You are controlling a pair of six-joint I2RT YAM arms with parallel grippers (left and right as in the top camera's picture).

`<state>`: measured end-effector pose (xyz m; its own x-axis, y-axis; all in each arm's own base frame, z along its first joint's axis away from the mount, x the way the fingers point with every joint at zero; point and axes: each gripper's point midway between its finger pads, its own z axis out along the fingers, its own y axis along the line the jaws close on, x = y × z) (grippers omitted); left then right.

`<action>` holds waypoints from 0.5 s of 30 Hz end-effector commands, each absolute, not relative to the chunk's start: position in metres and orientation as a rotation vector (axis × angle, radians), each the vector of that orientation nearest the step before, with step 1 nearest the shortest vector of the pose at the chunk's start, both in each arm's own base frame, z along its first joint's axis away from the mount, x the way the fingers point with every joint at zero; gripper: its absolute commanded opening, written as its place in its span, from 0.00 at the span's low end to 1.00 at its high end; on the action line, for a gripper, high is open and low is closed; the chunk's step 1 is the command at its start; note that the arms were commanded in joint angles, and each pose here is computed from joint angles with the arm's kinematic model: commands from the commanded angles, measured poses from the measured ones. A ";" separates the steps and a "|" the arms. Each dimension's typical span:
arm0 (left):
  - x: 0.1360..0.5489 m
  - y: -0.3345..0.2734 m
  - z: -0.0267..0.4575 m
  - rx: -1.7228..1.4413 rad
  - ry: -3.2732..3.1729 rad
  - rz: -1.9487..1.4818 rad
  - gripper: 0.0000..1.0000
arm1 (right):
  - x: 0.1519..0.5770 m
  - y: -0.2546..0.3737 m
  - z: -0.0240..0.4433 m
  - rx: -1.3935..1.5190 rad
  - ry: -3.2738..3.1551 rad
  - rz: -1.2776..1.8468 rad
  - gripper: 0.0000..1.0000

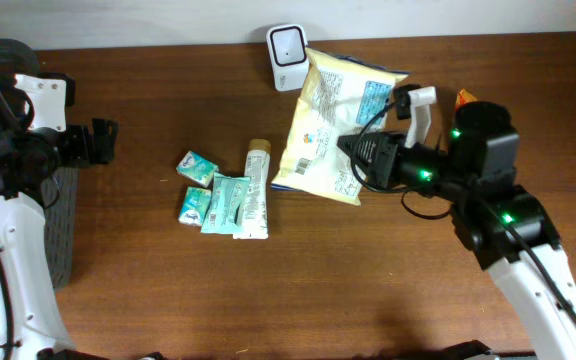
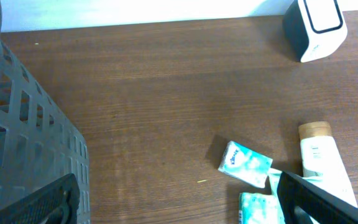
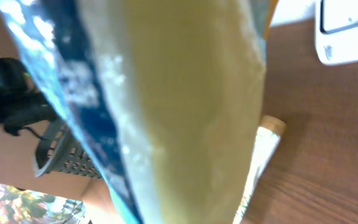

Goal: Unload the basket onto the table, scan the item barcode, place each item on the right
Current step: 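Raise the snack bag to the white scanner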

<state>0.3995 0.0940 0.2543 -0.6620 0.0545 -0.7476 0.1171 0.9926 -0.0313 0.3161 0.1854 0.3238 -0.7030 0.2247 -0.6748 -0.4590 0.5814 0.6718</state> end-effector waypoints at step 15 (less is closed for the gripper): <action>0.399 0.094 0.256 0.138 2.286 -0.096 0.99 | 0.508 0.169 0.288 -0.271 2.192 -0.331 0.04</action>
<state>0.3988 0.0937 0.2535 -0.6651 0.0532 -0.7448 0.1169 0.9926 -0.0335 0.4667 0.1900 0.2767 -0.6828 -0.0915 -0.7248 -0.2073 0.9756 0.0721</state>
